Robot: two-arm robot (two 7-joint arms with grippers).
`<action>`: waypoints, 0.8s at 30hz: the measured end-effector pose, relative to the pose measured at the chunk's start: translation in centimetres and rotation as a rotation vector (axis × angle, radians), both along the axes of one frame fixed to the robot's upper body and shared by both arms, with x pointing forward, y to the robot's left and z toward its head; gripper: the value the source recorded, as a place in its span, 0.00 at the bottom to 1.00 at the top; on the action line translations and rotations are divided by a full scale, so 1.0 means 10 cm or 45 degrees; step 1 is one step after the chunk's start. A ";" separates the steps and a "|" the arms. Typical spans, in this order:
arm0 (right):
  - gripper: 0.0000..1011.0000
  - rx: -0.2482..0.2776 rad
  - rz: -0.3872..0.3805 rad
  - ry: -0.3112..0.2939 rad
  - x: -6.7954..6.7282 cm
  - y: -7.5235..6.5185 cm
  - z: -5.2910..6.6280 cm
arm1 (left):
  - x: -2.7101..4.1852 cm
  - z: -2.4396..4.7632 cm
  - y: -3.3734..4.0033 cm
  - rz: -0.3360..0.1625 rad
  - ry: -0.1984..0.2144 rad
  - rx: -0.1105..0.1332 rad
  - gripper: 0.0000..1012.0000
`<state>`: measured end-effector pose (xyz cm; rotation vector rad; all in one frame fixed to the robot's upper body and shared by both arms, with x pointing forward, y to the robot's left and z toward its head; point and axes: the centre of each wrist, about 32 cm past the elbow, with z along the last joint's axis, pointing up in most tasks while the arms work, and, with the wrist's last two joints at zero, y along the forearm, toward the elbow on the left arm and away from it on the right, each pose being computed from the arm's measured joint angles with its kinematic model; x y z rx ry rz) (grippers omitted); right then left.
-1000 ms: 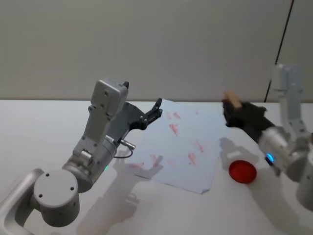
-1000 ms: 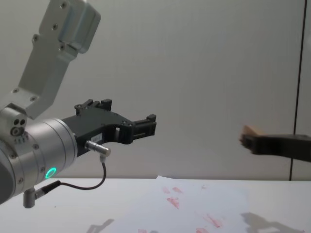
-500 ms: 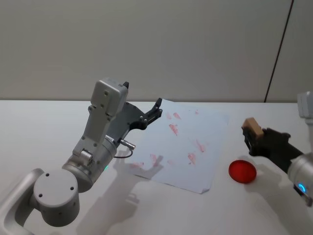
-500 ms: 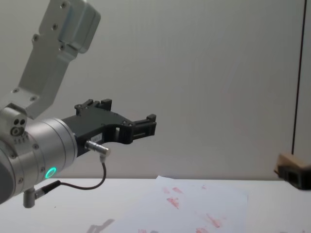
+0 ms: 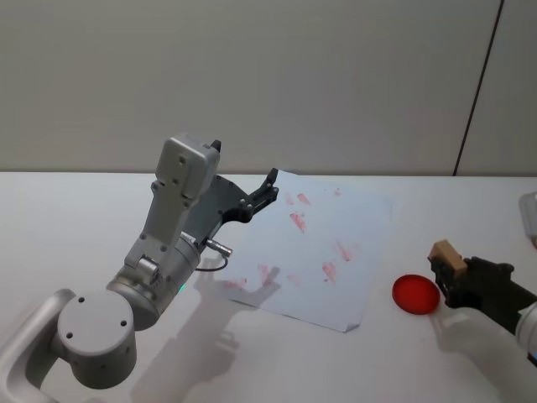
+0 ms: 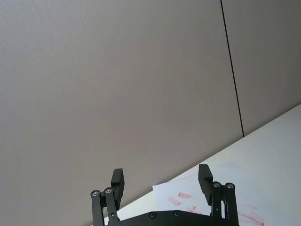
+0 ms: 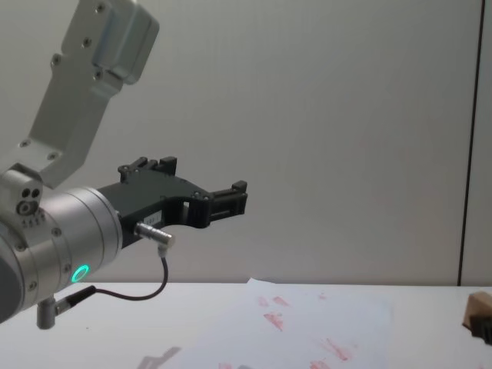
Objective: Use the one hand to pick up the stamp and affix it onto the A4 paper.
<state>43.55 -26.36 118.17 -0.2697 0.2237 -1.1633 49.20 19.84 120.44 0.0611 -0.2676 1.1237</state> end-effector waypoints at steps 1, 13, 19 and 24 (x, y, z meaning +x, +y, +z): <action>0.22 -0.004 0.002 0.003 0.00 0.00 0.00 | 0.000 0.000 0.000 0.000 0.000 0.000 0.99; 0.22 -0.061 0.046 0.034 0.03 0.00 -0.08 | 0.000 0.000 0.000 0.000 0.000 0.000 0.99; 0.22 -0.090 0.063 0.037 0.09 0.03 -0.12 | 0.000 0.000 0.000 0.000 0.000 0.000 0.99; 0.22 -0.110 0.071 0.037 0.15 0.07 -0.15 | 0.000 0.000 0.000 0.000 0.000 0.000 0.99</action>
